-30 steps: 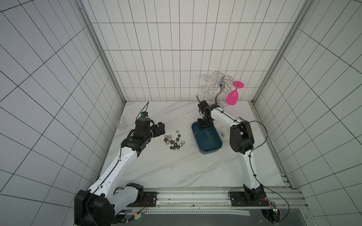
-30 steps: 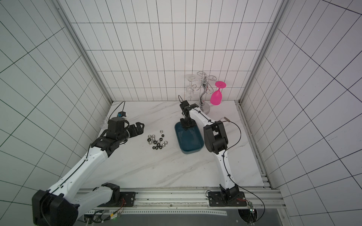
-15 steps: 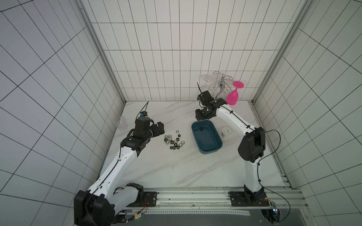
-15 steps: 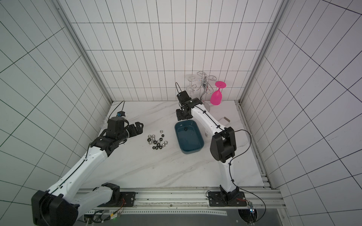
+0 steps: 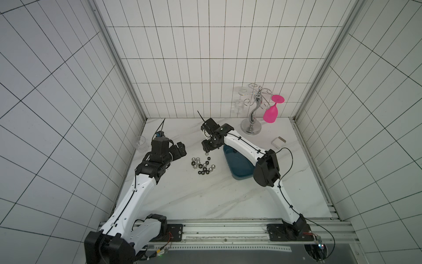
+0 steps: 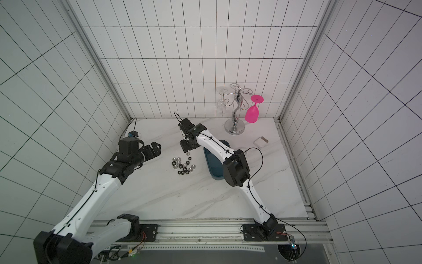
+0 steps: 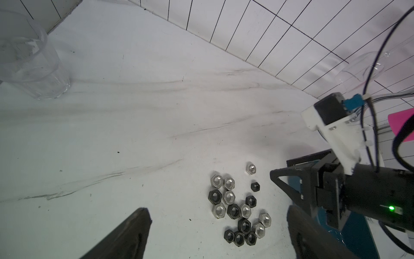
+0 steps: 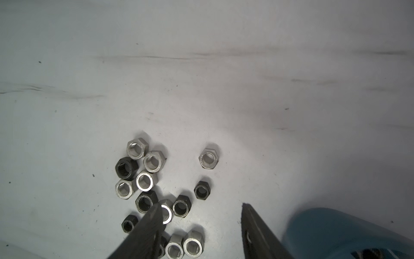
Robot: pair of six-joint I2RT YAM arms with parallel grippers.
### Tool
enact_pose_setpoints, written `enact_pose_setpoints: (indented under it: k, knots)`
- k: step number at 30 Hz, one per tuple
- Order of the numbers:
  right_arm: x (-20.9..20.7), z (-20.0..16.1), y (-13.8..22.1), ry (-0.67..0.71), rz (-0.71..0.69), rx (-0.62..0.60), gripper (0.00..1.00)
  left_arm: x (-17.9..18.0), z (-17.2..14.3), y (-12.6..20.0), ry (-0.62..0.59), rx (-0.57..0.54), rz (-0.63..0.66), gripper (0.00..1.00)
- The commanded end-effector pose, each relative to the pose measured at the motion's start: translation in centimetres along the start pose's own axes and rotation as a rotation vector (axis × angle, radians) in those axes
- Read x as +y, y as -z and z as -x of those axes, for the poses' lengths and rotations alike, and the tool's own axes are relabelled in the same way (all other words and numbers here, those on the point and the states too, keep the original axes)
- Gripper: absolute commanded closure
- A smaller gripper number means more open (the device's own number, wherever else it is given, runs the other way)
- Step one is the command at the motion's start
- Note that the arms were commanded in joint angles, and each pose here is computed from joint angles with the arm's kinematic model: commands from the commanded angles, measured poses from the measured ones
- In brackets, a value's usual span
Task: Put the nuts on the desktop into the storage box
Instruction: Pick up the nut from the center of the board.
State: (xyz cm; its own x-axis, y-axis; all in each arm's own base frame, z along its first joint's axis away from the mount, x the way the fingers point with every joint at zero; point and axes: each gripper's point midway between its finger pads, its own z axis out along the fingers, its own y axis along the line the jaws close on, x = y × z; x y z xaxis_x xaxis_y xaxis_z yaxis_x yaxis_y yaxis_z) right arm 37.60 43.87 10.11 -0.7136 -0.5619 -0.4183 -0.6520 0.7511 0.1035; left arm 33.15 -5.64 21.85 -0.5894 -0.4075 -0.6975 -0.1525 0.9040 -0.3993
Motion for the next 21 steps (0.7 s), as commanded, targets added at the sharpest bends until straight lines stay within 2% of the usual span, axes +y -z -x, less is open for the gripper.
enact_pose_setpoints:
  k: [1, 7, 21]
  knots:
    - [-0.1, 0.1, -0.1, 0.028, -0.024, 0.013, 0.41, 0.2, 0.1, 0.4, 0.003, -0.008, 0.004, 0.01]
    - [-0.7, -0.5, -2.7, 0.036, -0.061, 0.040, 0.41, 0.4, -0.4, 0.1, -0.002, 0.007, 0.005, 0.02]
    - [0.4, -1.3, -6.4, 0.061, -0.024, 0.068, 0.40, 1.0, -1.0, -0.8, -0.023, 0.035, 0.030, 0.02]
